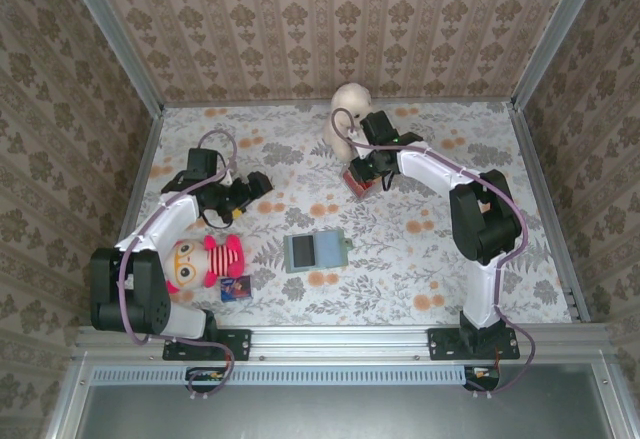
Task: Take the credit cards out of the card holder
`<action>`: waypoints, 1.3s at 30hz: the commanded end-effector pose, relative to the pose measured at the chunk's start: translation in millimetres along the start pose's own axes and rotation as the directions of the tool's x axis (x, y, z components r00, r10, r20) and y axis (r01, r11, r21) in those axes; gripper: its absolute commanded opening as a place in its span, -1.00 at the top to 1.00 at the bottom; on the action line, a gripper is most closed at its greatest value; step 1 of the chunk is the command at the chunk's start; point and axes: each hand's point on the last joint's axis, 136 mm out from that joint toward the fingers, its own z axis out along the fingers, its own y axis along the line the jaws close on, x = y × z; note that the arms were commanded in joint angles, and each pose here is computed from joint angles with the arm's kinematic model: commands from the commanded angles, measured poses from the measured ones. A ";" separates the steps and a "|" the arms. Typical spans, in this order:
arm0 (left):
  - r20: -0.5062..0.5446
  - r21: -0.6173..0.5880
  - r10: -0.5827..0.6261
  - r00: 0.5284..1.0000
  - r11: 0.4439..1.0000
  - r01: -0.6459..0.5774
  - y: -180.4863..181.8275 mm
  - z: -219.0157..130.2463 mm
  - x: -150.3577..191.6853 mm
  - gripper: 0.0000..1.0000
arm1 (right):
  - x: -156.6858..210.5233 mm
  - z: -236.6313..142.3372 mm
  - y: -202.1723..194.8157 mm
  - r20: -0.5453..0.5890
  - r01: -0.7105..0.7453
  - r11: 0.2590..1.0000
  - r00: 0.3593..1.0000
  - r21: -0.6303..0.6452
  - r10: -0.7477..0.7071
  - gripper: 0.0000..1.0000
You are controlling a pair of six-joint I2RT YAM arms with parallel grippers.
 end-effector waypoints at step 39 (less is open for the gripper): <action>-0.263 -0.200 0.054 0.963 0.974 -0.109 -2.1 59.1 139.9 0.49 | 115.4 -25.2 198.9 -0.325 -0.643 0.719 0.761 -0.263 0.562 0.48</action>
